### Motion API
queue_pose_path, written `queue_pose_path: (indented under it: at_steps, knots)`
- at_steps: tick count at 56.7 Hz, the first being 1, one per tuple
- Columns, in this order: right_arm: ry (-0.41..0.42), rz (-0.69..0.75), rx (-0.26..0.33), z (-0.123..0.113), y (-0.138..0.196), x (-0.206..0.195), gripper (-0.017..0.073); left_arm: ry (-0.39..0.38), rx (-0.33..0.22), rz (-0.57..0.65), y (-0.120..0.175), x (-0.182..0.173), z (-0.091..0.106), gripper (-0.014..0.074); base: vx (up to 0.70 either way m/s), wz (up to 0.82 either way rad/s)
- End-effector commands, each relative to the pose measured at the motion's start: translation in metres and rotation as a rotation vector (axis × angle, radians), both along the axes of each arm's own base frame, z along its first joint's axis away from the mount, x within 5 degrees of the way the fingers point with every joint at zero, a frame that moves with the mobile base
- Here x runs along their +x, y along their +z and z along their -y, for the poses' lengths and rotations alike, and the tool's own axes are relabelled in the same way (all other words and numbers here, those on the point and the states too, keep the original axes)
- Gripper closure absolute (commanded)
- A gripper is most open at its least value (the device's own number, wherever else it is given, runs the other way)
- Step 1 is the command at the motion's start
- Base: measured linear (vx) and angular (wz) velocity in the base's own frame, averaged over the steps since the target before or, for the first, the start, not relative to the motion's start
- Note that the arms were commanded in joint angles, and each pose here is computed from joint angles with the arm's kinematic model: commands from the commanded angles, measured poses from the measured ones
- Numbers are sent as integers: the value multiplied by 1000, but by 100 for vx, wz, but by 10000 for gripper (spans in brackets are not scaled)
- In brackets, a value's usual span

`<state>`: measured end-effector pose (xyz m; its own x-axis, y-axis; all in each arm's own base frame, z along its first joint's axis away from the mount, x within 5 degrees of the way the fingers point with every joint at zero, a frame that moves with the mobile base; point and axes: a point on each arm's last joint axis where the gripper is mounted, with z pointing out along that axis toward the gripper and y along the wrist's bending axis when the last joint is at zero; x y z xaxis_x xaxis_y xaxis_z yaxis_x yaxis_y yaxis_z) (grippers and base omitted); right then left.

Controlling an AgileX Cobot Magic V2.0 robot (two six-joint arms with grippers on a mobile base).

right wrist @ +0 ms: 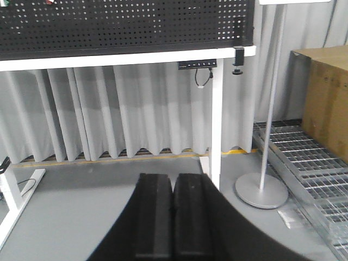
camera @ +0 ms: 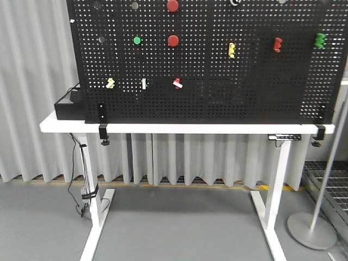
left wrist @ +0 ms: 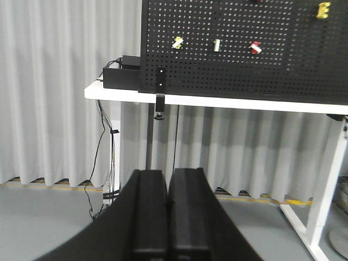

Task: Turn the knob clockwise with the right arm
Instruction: 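Drive the base forward toward the black pegboard on the white table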

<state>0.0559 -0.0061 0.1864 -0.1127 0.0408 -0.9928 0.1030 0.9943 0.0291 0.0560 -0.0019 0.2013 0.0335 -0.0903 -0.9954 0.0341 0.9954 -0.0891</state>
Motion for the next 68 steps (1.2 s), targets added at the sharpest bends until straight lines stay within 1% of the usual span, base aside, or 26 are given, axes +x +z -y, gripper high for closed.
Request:
queue_pose_path:
  at_steps: [1,68]
  knots:
    - [-2,88,-16,0,6,0,568,11,-17,68,3,0,-1,600,38,2]
    - [-2,89,-16,0,7,0,568,11,-17,68,3,0,-1,600,41,2]
